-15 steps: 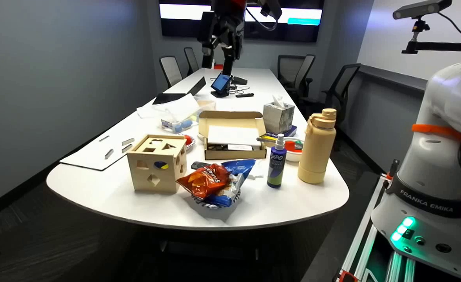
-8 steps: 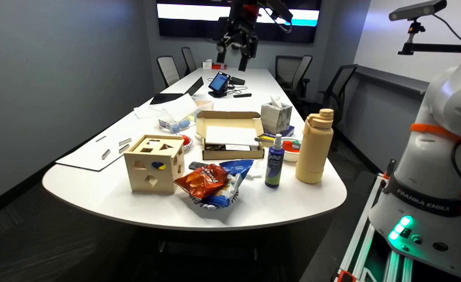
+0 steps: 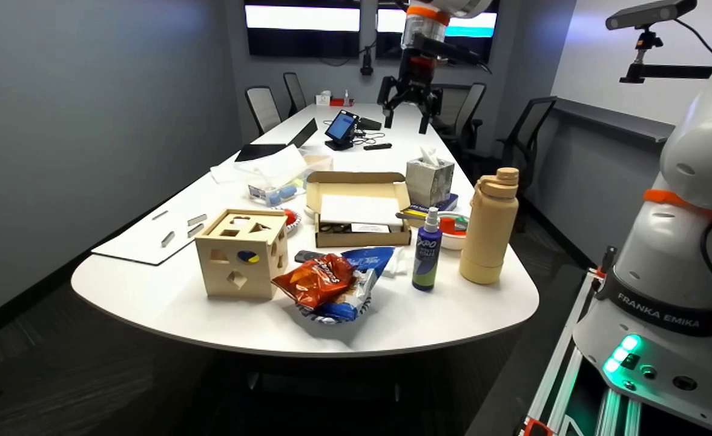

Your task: Put one orange block in the wooden toy box.

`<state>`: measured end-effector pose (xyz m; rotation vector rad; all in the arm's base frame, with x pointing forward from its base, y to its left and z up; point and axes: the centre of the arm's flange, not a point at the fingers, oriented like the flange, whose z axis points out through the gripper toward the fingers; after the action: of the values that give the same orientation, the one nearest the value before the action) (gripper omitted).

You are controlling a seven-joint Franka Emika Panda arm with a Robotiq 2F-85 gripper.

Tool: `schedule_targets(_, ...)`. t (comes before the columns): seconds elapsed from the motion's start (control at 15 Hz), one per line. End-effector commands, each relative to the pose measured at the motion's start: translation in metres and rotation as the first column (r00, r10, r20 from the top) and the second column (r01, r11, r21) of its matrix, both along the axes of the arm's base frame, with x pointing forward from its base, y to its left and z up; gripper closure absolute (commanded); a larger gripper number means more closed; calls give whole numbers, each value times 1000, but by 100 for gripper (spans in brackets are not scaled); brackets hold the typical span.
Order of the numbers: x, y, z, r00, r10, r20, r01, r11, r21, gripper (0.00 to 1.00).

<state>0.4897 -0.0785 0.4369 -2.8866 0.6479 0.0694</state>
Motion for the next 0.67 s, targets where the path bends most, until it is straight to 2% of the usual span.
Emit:
schedule_targets(0.0,13,-10,-60,988,-103,-112,97,994,-59,0)
schedule_targets(0.27,11,-18,-118,956,-208,-206,188,976,-112,0)
schedule_targets(0.6,-1,-47,-160,923,-296,-246,281,955,-94,0)
